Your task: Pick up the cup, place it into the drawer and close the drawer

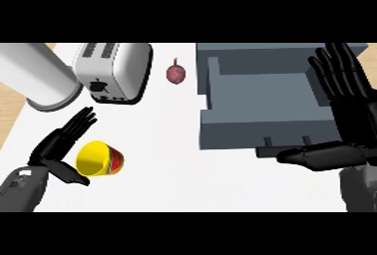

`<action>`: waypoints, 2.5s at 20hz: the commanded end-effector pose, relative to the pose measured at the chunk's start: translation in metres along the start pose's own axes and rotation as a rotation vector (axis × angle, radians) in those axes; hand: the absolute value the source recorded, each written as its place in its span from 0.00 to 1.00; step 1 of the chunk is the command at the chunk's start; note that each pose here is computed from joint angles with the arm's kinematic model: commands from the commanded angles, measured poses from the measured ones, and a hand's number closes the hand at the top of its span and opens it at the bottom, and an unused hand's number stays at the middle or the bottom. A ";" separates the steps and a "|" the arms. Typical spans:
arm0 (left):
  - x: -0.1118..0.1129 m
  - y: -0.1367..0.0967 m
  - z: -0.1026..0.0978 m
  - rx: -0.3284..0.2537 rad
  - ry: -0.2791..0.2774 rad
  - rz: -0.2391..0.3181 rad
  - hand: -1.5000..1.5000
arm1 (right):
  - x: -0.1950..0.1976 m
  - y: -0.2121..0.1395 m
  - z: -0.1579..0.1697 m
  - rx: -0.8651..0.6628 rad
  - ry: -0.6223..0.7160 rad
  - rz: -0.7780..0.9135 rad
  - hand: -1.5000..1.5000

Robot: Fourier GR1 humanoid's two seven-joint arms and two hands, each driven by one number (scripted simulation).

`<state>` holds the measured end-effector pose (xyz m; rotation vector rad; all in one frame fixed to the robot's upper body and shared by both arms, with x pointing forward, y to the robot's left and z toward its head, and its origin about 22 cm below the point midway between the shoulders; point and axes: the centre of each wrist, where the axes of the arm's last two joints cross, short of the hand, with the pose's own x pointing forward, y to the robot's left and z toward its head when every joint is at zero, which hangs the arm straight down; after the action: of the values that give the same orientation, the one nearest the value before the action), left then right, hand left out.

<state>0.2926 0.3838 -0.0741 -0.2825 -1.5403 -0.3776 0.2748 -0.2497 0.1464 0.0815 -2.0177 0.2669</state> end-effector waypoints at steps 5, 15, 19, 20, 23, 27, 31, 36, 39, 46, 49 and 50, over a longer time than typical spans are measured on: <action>-0.032 -0.024 0.010 -0.073 -0.103 0.111 0.00 | 0.008 0.011 -0.012 0.009 0.006 0.010 0.00; -0.050 -0.050 0.004 -0.116 -0.116 0.120 0.00 | -0.002 0.001 -0.001 0.012 0.004 -0.002 0.00; -0.041 -0.049 -0.012 -0.136 -0.133 0.135 0.00 | 0.005 -0.010 -0.017 0.001 0.002 0.012 0.00; -0.047 -0.053 -0.006 -0.132 -0.138 0.138 0.00 | 0.008 -0.003 -0.006 0.022 -0.005 -0.009 0.00; -0.049 -0.059 -0.011 -0.144 -0.126 0.171 0.00 | 0.012 -0.002 -0.007 0.008 0.004 0.009 0.00; -0.041 -0.066 -0.031 -0.214 -0.144 0.262 1.00 | 0.005 0.001 -0.004 0.031 0.011 0.003 0.00; -0.041 -0.071 -0.030 -0.174 -0.296 0.181 1.00 | 0.002 -0.006 -0.001 0.003 0.027 0.028 0.00; -0.036 -0.070 -0.036 -0.019 -0.412 -0.007 1.00 | 0.006 -0.021 0.004 0.004 0.018 0.022 0.00; -0.044 -0.083 -0.037 0.079 -0.448 0.120 1.00 | 0.001 -0.013 0.012 0.016 0.036 0.004 0.00; -0.049 -0.110 -0.051 0.561 -0.531 0.106 1.00 | 0.009 -0.016 0.002 -0.014 0.010 0.008 0.00; -0.010 -0.074 -0.075 0.464 -0.596 0.114 1.00 | 0.006 -0.032 0.006 -0.021 0.029 0.020 0.00; -0.012 -0.101 -0.091 0.452 -0.578 0.114 1.00 | 0.008 -0.018 0.012 -0.005 0.041 0.023 0.00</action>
<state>0.3184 0.2779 -0.1053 -0.0748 -1.9915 0.1390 0.2712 -0.2713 0.1539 0.0471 -1.9912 0.2692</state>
